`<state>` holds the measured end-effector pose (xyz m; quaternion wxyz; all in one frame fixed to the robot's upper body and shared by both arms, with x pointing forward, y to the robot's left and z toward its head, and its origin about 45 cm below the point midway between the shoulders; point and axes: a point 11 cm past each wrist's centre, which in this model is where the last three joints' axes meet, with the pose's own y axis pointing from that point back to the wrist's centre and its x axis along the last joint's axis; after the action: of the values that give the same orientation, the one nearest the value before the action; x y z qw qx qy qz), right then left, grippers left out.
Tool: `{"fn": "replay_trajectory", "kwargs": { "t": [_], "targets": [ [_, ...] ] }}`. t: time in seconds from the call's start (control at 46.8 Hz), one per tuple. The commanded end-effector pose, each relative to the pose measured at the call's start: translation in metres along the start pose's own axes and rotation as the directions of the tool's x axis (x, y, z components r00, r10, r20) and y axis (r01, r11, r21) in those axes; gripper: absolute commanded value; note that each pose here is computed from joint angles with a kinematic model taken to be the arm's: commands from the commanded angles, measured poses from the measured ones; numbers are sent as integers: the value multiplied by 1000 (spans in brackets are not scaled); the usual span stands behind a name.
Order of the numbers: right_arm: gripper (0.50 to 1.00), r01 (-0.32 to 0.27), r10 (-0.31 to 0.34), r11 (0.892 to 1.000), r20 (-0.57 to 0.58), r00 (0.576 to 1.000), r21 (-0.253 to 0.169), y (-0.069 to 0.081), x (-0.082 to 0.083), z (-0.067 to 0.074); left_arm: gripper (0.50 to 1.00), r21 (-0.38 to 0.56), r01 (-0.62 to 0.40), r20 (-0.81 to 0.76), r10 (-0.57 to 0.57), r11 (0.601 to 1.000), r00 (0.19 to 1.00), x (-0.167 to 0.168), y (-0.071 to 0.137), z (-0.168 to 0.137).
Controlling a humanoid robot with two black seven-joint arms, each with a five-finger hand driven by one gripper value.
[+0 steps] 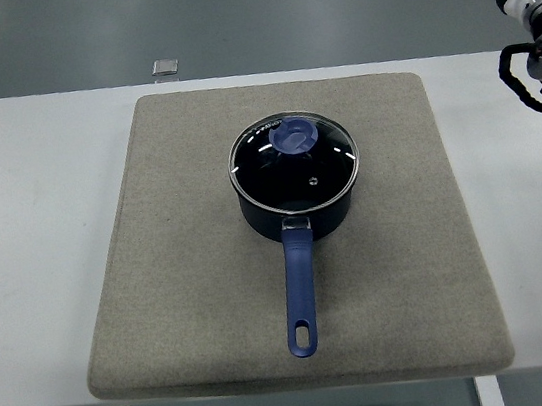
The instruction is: Lift the pot lid and place it to the right of the pot.
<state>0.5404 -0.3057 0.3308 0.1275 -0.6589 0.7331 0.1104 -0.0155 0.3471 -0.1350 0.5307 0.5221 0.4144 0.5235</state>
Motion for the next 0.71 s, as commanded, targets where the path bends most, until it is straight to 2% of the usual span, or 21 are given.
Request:
{"fn": "replay_trajectory", "kwargs": {
  "t": [0.0,0.085,0.171,0.256,0.363,0.684],
  "targets": [
    [899,-2,2,1000,1,1000,12,-1,0,-7,1000,0,0,0,0,1000,1000,0,0,0],
    [899,10,-10,999,-1,1000,30,-4,-6,-17,1000,0,0,0,0,1000,1000,0,0,0],
    [899,5,-4,999,-6,1000,50,-5,-2,-29,1000,0,0,0,0,1000,1000,0,0,0],
    [899,7,-7,998,-8,1000,55,-6,-2,-32,1000,0,0,0,0,1000,1000,0,0,0],
    [899,3,-2,999,-14,1000,54,-5,1,-32,1000,1,0,0,0,1000,1000,0,0,-1],
    [899,-10,10,999,-13,1000,31,-3,7,-18,1000,0,0,0,0,1000,1000,0,0,0]
  ]
}}
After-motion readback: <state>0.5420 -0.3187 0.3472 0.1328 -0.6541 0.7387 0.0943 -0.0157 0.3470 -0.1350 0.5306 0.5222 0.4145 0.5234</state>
